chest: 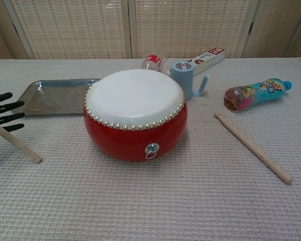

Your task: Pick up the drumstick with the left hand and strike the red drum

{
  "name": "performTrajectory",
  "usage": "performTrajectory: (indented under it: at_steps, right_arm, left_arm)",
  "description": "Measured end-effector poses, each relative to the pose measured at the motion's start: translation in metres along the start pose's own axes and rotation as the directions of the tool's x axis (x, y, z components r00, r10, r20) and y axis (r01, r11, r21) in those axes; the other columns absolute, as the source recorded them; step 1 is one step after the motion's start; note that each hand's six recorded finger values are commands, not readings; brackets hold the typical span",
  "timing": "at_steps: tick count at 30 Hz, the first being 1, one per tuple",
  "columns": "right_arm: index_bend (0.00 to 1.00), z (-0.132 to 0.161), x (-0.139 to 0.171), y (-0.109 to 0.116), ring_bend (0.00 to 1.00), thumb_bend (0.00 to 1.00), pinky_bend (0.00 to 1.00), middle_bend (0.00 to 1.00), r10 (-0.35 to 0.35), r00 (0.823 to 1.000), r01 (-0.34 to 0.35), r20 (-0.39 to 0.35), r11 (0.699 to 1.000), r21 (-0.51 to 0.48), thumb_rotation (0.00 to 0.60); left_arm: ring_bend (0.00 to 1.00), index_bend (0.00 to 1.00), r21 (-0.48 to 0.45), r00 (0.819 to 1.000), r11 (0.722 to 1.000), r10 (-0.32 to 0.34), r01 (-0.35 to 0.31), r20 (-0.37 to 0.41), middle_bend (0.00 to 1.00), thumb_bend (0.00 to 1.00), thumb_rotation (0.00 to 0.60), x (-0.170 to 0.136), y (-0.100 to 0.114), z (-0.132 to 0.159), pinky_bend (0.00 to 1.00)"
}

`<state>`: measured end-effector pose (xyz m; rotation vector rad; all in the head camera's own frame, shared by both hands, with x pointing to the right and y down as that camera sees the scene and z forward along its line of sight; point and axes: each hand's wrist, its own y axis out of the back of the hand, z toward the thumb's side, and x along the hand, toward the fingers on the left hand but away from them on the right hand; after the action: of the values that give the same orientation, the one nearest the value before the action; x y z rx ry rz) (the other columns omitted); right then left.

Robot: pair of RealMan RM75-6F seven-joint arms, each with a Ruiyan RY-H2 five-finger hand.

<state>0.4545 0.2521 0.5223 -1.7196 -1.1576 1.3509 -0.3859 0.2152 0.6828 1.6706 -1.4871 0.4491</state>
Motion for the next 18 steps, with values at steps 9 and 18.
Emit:
performTrajectory:
  at_steps: [9, 18]
  right_arm:
    - [0.12, -0.002, 0.001, 0.001, 0.04, 0.18, 0.19, 0.11, -0.003, 1.0, 0.003, 0.005, 1.0, 0.0, 0.6]
    - [0.12, -0.003, 0.002, 0.002, 0.04, 0.18, 0.19, 0.11, -0.006, 1.0, 0.006, 0.008, 1.0, -0.001, 0.6]
  left_arm:
    - [0.16, 0.38, 0.08, 0.999, 0.997, -0.022, 0.019, 0.032, 0.27, 0.41, 0.6, -0.001, -0.019, 0.0, 0.13]
    - [0.16, 0.39, 0.119, 0.999, 0.992, -0.044, 0.041, 0.021, 0.27, 0.41, 0.6, 0.001, -0.033, -0.012, 0.13]
